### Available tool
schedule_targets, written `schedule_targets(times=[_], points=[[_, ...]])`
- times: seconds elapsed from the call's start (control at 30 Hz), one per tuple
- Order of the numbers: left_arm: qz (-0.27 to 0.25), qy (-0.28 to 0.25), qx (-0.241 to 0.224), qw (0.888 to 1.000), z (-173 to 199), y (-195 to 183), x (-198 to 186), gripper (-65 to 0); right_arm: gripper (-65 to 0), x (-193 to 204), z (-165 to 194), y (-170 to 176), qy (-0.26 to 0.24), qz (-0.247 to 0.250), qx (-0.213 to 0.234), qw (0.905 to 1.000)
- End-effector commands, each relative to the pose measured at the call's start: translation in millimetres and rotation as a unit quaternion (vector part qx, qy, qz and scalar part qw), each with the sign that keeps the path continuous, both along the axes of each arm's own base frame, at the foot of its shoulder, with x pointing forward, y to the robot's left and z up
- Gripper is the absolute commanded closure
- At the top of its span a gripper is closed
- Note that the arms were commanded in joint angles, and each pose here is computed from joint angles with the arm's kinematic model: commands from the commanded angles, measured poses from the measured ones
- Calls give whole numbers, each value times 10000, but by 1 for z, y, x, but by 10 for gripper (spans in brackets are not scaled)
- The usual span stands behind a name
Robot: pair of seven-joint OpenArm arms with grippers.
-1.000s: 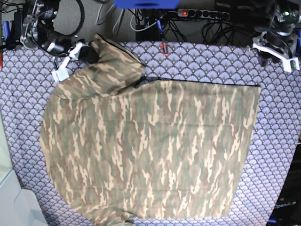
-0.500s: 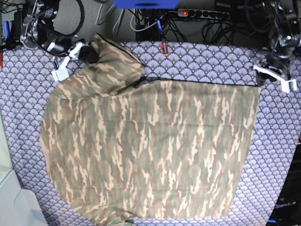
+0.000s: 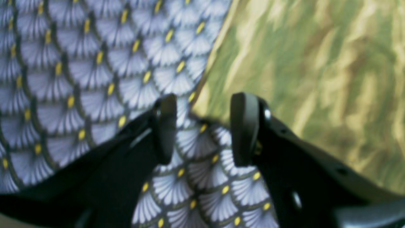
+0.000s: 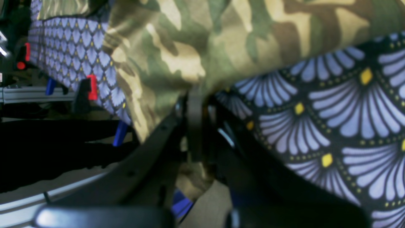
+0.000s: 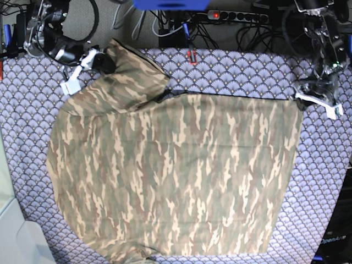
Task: Fold the T-shirt properly
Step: 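Grasp the camouflage shirt's collar-side corners with both grippers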
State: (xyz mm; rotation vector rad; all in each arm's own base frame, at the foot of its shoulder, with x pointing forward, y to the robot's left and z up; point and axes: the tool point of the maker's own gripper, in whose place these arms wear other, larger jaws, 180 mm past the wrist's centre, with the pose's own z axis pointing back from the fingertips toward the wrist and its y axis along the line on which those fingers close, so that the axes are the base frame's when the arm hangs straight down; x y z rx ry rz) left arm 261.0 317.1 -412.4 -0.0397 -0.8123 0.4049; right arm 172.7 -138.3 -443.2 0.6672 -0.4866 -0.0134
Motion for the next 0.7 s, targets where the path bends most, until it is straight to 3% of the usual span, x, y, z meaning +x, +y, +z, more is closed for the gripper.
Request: schedule_targets(times=[0.0, 0.3, 0.67], points=[[20, -219, 26, 9998, 10, 4, 10, -277, 0, -29, -21, -9, 684, 311, -460, 9961], [232, -224, -108, 9994, -11, 7, 7, -277, 0, -29, -22, -8, 691, 302, -445, 9962], [92, -151, -551, 9983, -30, -40, 9, -275, 0, -30, -22, -8, 704, 318, -445, 9960]])
